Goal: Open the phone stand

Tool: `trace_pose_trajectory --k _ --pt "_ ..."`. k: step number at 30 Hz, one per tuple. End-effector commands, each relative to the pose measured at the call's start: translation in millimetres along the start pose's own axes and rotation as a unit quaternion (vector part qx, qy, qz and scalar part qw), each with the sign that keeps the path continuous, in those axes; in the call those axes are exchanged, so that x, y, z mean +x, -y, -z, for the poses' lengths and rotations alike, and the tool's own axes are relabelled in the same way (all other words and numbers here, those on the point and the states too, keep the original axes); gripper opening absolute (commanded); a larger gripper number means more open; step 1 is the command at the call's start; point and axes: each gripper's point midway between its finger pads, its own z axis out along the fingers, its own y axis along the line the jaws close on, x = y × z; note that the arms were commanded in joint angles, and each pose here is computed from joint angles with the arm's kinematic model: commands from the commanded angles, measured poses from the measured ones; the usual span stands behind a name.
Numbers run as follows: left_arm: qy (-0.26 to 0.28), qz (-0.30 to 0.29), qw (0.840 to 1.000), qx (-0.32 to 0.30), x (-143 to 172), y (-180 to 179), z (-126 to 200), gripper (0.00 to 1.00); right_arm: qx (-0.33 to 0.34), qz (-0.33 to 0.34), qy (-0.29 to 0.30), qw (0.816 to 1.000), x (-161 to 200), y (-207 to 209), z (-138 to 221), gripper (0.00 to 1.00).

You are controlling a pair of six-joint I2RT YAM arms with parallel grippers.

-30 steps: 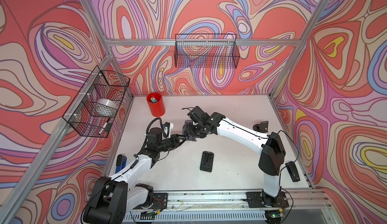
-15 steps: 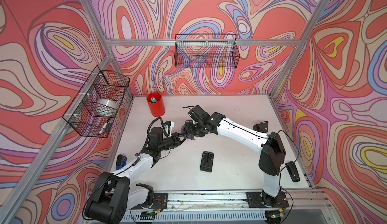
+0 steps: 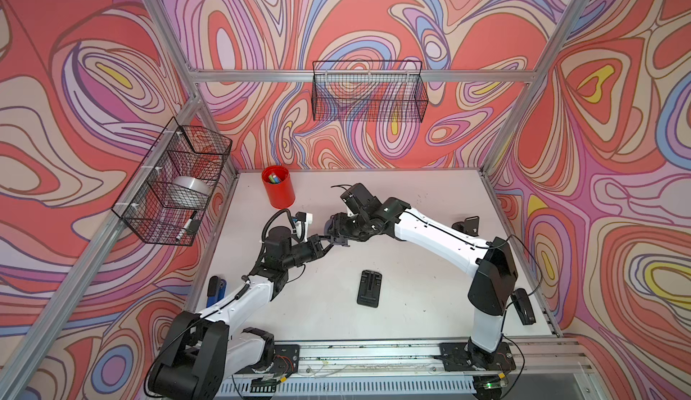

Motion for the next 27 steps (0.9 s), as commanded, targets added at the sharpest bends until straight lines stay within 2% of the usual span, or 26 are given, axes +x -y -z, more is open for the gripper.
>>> trace_pose_trajectory --k 1,12,27 --pt "0.024 -0.024 0.999 -0.043 -6.9 -19.0 2.1 0.0 -0.039 0.003 -0.026 0.999 6.0 -17.2 40.4 0.12" --pt "0.008 -0.059 0.994 -0.09 2.4 -38.4 6.4 0.0 -0.041 0.013 -0.079 0.996 15.9 -11.3 63.0 0.12" --pt "0.003 -0.079 0.99 -0.115 9.7 -54.7 7.8 0.0 -0.094 -0.001 -0.105 0.99 11.0 -15.9 93.5 0.11"
